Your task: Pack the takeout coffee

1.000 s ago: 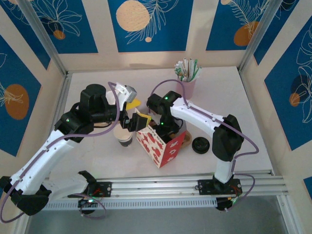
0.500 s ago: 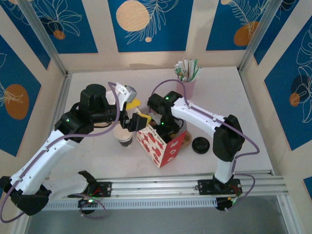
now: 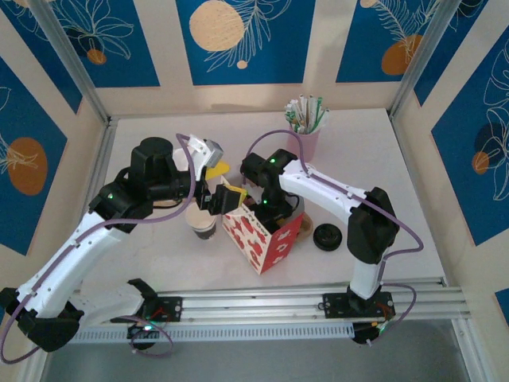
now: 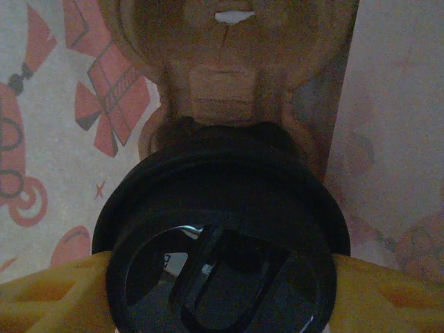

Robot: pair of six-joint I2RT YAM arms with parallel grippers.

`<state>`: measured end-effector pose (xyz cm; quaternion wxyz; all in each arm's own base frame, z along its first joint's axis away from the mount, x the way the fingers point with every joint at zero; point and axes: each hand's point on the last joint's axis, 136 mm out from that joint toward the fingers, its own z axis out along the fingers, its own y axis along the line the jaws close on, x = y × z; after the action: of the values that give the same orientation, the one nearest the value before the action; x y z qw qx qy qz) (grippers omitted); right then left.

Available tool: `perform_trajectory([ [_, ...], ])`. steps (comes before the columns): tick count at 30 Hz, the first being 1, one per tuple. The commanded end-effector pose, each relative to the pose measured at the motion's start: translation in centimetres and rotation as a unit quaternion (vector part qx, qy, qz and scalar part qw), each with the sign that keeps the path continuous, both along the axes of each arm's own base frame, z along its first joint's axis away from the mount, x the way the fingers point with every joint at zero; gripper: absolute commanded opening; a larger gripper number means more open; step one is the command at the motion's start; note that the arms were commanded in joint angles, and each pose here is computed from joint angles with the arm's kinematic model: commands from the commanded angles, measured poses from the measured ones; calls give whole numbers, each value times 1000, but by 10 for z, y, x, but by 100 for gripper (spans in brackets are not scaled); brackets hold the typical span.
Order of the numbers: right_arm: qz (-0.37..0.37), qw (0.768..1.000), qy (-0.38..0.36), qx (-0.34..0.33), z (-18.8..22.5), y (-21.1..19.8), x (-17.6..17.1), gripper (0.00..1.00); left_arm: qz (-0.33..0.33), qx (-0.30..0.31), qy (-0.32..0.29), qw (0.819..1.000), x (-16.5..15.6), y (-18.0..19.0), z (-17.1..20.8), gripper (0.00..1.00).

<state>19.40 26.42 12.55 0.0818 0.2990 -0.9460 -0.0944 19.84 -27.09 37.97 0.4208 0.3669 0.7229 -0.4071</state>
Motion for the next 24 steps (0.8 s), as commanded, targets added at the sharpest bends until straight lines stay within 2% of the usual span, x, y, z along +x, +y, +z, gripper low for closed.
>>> perform_trajectory([
  [1,6,999,37,-26,-45,4,-7,70,-14,-14,-17,1000,-6,-3,10,100],
  [24,3,1000,14,-21,-20,2,-3,83,-15,-14,-16,1000,-5,-4,9,100],
])
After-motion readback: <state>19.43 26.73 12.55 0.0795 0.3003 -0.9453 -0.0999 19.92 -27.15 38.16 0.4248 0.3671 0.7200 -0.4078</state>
